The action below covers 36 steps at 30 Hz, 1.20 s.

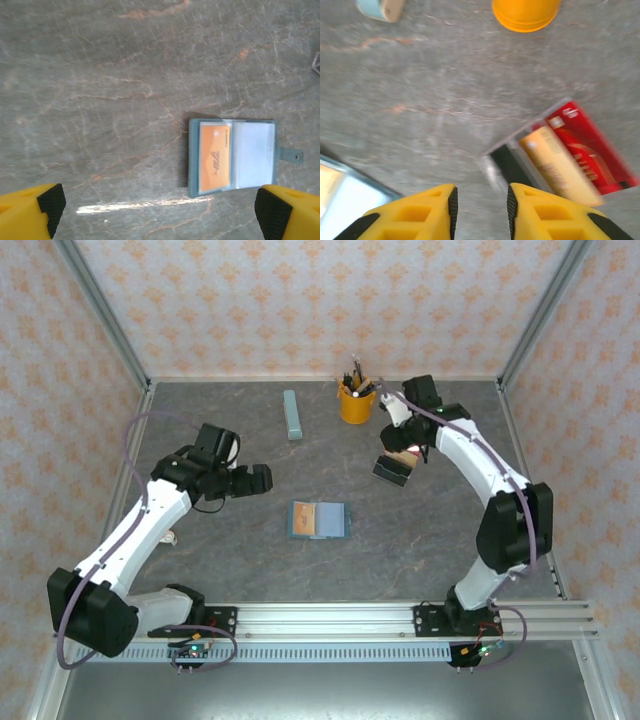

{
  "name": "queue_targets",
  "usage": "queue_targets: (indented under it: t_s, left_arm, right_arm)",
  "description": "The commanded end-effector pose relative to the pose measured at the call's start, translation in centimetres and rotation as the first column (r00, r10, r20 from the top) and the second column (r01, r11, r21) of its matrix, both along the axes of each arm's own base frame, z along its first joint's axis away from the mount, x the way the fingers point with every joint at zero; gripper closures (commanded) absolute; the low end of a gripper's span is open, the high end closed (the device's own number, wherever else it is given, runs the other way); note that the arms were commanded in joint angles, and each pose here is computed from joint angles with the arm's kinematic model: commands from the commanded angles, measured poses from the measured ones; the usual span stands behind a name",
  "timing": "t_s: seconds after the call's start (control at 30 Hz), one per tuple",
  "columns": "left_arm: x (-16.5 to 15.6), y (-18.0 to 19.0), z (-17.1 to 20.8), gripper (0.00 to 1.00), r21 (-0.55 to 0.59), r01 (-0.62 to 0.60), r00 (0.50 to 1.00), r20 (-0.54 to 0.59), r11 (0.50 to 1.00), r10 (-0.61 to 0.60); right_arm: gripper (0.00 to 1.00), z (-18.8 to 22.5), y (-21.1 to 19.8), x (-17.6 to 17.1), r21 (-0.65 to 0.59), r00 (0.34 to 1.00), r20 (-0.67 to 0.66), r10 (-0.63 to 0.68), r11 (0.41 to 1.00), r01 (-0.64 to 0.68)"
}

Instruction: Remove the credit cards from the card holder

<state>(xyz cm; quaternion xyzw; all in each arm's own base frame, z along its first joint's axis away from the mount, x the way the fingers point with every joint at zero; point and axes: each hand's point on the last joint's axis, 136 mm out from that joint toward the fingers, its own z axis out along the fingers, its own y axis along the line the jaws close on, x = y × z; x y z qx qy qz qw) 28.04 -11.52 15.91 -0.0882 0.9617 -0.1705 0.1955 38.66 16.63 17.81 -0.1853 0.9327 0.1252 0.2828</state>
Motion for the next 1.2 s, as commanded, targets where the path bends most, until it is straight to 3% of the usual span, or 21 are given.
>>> queue_targets:
  t_s: [0.0,0.17,0.27,0.47,0.63,0.9,1.17]
  left_arm:
    - [0.6,-2.3,-0.9,0.04,-0.145,-0.007,1.0,-0.023,0.989,0.003]
    - [0.7,-4.3,-2.6,0.14,-0.212,-0.01,0.998,-0.068,0.977,-0.004]
    - [0.7,-5.4,-3.3,0.24,-0.228,-0.003,0.996,-0.084,0.974,-0.016]
    - [0.8,-7.9,-5.3,0.44,-0.213,0.021,0.991,-0.125,0.977,-0.049]
    - [1.1,-9.0,-7.4,0.6,-0.195,0.022,0.984,-0.168,0.981,-0.056]
    - [1.4,-9.0,-10.2,0.79,-0.143,0.014,0.974,-0.222,0.99,-0.046]
    - [1.1,-7.7,-12.2,0.86,-0.058,0.001,0.967,-0.253,0.998,-0.015]
  right_arm:
    - [0.66,-0.2,3.2,-2.0,0.183,0.985,-0.091,-0.146,0.97,0.161]
    - [0.62,-3.0,7.5,-5.4,0.271,0.947,-0.235,-0.22,0.921,0.281]
    - [0.59,-4.7,11.3,-7.5,0.333,0.933,-0.313,-0.179,0.899,0.284]
    - [0.62,-8.1,15.5,-9.4,0.322,0.886,-0.43,-0.171,0.888,0.328]
    - [0.65,-10.6,15.6,-9.6,0.258,0.835,-0.5,-0.228,0.882,0.395]
    - [0.75,-12.6,16.4,-10.1,0.222,0.798,-0.565,-0.21,0.893,0.392]
    - [0.76,-13.6,16.7,-10.4,0.192,0.785,-0.588,-0.196,0.909,0.371]
